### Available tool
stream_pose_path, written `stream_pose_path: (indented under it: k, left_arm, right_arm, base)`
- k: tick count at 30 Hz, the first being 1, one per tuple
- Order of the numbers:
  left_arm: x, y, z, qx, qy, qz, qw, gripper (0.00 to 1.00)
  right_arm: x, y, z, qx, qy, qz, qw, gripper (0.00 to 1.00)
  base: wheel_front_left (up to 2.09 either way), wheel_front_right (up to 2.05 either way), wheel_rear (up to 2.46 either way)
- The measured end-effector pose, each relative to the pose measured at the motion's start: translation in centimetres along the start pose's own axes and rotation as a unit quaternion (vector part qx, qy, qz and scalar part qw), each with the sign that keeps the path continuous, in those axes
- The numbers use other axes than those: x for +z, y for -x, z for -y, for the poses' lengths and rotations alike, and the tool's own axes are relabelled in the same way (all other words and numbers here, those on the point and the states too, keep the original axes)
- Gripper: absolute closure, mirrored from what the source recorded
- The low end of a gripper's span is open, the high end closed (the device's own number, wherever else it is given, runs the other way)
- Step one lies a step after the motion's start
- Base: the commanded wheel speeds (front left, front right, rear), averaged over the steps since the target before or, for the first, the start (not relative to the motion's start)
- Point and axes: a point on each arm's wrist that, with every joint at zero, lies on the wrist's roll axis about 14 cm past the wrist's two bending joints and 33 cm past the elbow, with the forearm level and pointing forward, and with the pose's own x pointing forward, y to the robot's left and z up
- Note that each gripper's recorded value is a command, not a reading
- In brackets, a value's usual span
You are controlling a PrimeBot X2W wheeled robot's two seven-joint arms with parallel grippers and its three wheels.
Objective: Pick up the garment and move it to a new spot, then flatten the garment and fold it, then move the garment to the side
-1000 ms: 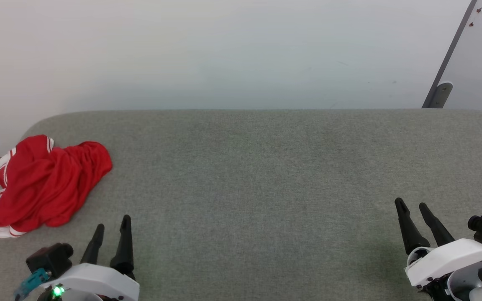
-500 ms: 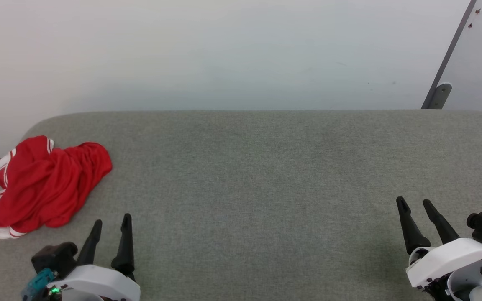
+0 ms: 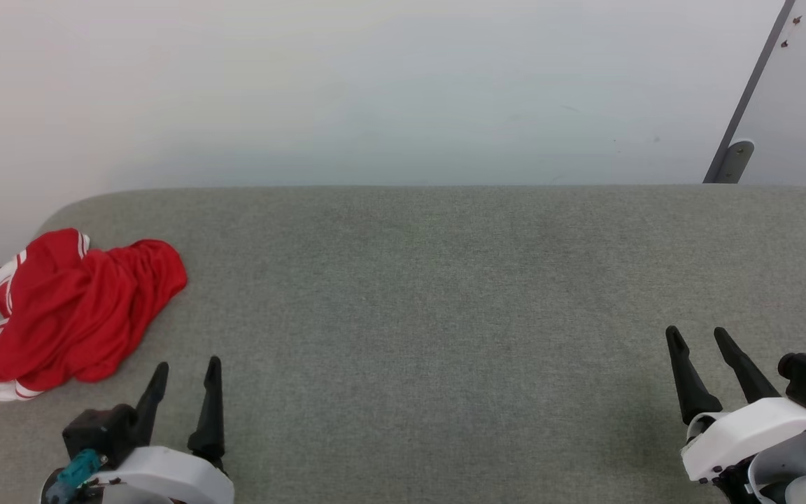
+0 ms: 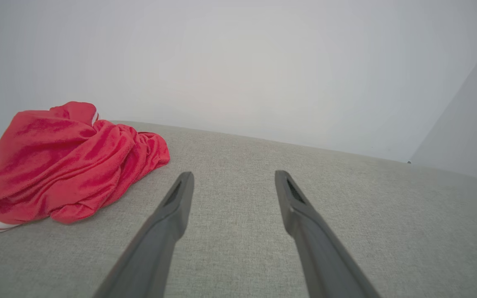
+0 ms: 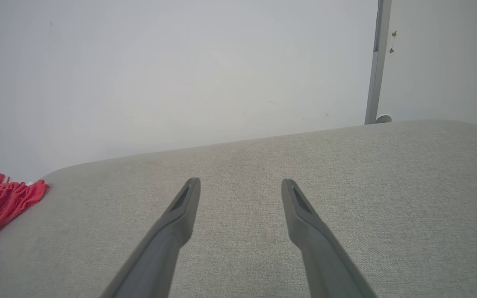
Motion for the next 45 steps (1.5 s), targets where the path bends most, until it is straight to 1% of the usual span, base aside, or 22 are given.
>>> stream_pose_path:
  k: [7,19,26,31,35,36,37,45]
  left_arm:
    - [0.3,0.0,0.1,-0.008,-0.027,0.008,1.000,0.00]
    - [0.6,0.1,0.5,-0.019,-0.060,0.015,0.998,0.00]
    - [0.7,0.1,0.4,-0.017,-0.062,0.017,0.998,0.00]
    - [0.9,0.2,0.3,-0.012,-0.051,0.018,0.998,0.00]
    - [1.3,0.6,-1.3,0.021,-0.048,0.022,0.998,0.00]
    - [1.7,0.9,-2.2,0.038,-0.049,0.026,0.998,0.00]
    - [1.7,0.9,-2.2,0.038,-0.049,0.026,0.998,0.00]
    - [3.4,3.4,-6.6,0.116,-0.046,0.045,0.991,0.00]
  right_arm:
    - [0.3,0.0,0.0,0.000,0.029,0.003,1.000,0.00]
    - [0.6,0.0,-0.1,0.003,0.061,0.006,0.998,0.00]
    - [0.7,0.0,-0.1,0.003,0.064,0.007,0.998,0.00]
    - [0.5,-0.1,-0.5,0.008,0.064,0.005,0.998,0.00]
    - [0.1,-0.6,-1.6,0.025,0.064,-0.001,0.998,0.00]
    - [-0.2,-0.9,-2.4,0.038,0.065,-0.006,0.997,0.00]
    - [-0.2,-0.9,-2.4,0.038,0.065,-0.006,0.997,0.00]
    - [-1.2,-2.8,-7.9,0.117,0.067,-0.019,0.991,0.00]
  base:
    - [0.00,0.00,0.00]
    - [0.00,0.00,0.00]
    - [0.00,0.00,0.00]
    - [0.00,0.00,0.00]
    - [0.00,0.00,0.00]
    - [0.00,0.00,0.00]
    - [0.00,0.00,0.00]
    - [0.00,0.00,0.00]
